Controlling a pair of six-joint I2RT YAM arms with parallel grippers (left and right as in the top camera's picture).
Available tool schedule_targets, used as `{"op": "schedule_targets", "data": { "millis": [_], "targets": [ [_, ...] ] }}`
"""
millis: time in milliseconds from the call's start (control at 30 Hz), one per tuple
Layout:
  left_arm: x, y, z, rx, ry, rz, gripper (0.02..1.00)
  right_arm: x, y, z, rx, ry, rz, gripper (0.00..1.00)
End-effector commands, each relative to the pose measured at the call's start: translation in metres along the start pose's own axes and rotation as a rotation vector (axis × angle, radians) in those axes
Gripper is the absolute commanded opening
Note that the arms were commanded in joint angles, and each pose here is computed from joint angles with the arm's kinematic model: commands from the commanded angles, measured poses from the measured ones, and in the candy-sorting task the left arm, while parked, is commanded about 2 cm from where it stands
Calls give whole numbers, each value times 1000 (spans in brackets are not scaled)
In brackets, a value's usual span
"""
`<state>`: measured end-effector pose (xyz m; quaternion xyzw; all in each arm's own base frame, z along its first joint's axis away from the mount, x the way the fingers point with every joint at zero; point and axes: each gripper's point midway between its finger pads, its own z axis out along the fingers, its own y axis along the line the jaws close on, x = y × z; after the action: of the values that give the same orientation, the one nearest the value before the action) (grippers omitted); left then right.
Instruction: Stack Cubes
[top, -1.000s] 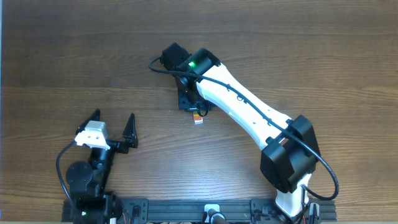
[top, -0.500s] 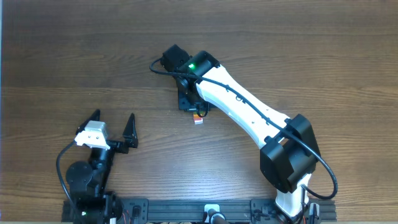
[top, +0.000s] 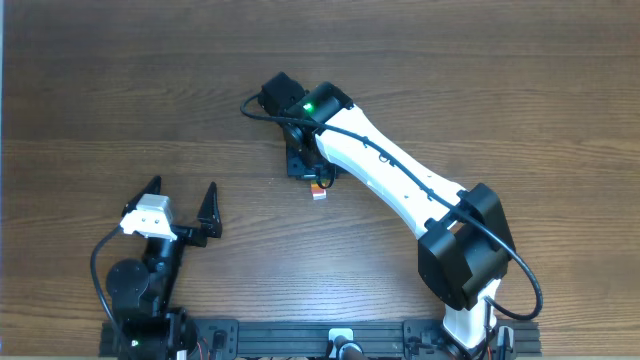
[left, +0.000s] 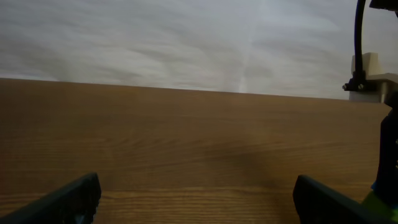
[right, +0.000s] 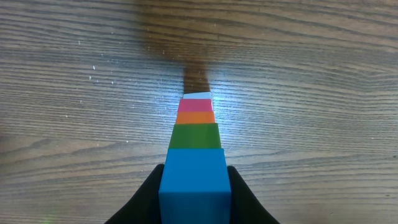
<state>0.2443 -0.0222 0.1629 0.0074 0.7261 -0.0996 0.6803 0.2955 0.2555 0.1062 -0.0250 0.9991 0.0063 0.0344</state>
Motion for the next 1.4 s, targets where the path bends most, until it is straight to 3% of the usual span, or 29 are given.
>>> {"op": "schedule_targets", "data": {
  "millis": [33, 300, 400, 567, 767, 967, 1067, 1267, 1400],
  "targets": [
    [2, -1, 0, 8, 2, 11, 998, 3, 1, -8, -19, -15, 3, 84],
    [2, -1, 0, 8, 1, 11, 998, 3, 1, -7, -21, -12, 2, 106],
    [2, -1, 0, 8, 2, 11, 998, 3, 1, -6, -22, -12, 2, 169],
    [2, -1, 0, 8, 1, 11, 998, 3, 2, -6, -23, -12, 2, 424],
    [2, -1, 0, 8, 1, 11, 998, 3, 2, -6, -27, -13, 2, 535],
    [2, -1, 0, 8, 1, 11, 998, -2, 2, -6, -36, -26, 11, 730],
    [2, -1, 0, 8, 1, 11, 1000, -13, -3, -6, -47, -46, 28, 991],
    [2, -1, 0, 8, 1, 11, 998, -65, -29, -13, -52, -180, 27, 993],
    [2, -1, 0, 8, 2, 11, 998, -106, -78, -16, -46, -250, 64, 991]
  ]
}}
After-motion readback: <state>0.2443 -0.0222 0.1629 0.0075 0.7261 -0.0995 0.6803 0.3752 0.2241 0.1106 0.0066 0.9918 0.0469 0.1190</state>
